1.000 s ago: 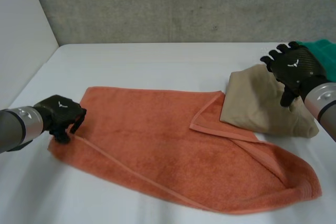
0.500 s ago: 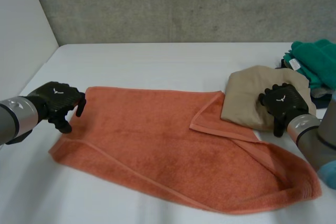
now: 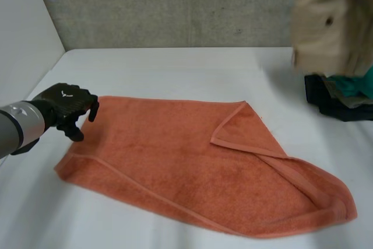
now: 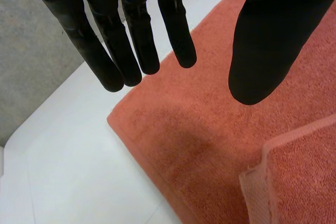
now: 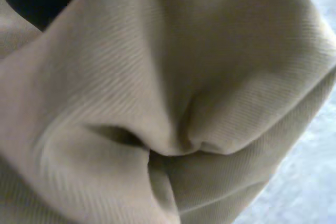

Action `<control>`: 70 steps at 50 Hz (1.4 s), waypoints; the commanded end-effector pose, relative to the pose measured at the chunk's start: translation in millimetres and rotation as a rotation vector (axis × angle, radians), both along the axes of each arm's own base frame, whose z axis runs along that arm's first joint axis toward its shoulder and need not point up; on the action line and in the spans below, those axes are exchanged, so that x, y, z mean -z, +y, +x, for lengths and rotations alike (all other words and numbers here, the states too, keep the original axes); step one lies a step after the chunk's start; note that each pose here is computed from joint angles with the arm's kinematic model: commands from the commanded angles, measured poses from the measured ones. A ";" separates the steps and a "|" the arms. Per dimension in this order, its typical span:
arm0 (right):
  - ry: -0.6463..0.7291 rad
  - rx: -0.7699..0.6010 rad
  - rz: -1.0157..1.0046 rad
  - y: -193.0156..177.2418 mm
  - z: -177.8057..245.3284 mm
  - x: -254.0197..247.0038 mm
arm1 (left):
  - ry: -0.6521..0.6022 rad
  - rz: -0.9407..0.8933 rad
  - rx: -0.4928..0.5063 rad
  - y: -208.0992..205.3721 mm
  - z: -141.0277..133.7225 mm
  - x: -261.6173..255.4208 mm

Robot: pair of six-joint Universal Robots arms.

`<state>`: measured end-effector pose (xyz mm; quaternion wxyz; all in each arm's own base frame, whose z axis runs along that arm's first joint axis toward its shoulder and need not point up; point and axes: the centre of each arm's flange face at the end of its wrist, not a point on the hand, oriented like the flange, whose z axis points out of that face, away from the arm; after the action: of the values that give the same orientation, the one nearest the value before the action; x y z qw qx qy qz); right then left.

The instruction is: Fold the laundry.

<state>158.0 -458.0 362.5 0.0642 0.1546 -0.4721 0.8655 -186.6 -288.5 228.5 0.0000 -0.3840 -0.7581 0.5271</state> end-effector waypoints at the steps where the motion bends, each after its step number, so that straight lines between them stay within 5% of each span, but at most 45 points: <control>1: -0.028 0.074 -0.115 -56.5 -56.4 -13.4 | 0.025 -0.008 0.002 2.2 -5.1 -2.5; 8: -0.030 0.096 -0.063 -88.1 -102.1 29.0 | 0.023 -0.020 0.002 1.5 -7.9 -2.9; 15: -0.033 -0.078 0.093 -106.4 -135.4 117.0 | 0.025 -0.023 0.005 3.5 -11.8 -1.9; 19: -0.028 -0.144 0.246 -97.7 -148.8 180.0 | 0.029 -0.022 0.014 7.0 -16.5 -1.0; 24: -0.023 -0.185 0.330 -78.4 -151.9 199.9 | 0.026 -0.021 0.018 9.2 -19.2 -0.5; 34: -0.082 -0.270 0.272 -51.0 -141.1 169.0 | 0.026 -0.018 0.023 12.1 -22.3 0.3; 43: -0.160 -0.207 0.437 -28.1 -127.9 169.0 | 0.030 -0.018 0.025 13.3 -23.6 0.1; 62: 0.014 0.393 0.432 8.9 -157.9 44.6 | 0.051 -0.062 0.028 13.6 -24.5 -10.9; 65: 0.064 0.342 0.395 20.9 -123.2 26.3 | 0.058 -0.097 0.028 12.8 -26.1 -17.1; 70: 0.126 0.056 0.364 59.8 -46.9 18.2 | 0.073 -0.130 0.020 14.3 -25.0 -25.6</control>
<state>39.8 -434.8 334.6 0.1794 0.1165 -0.6491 0.7300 -212.2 -275.3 245.5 0.0114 -0.3779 -0.7269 0.5733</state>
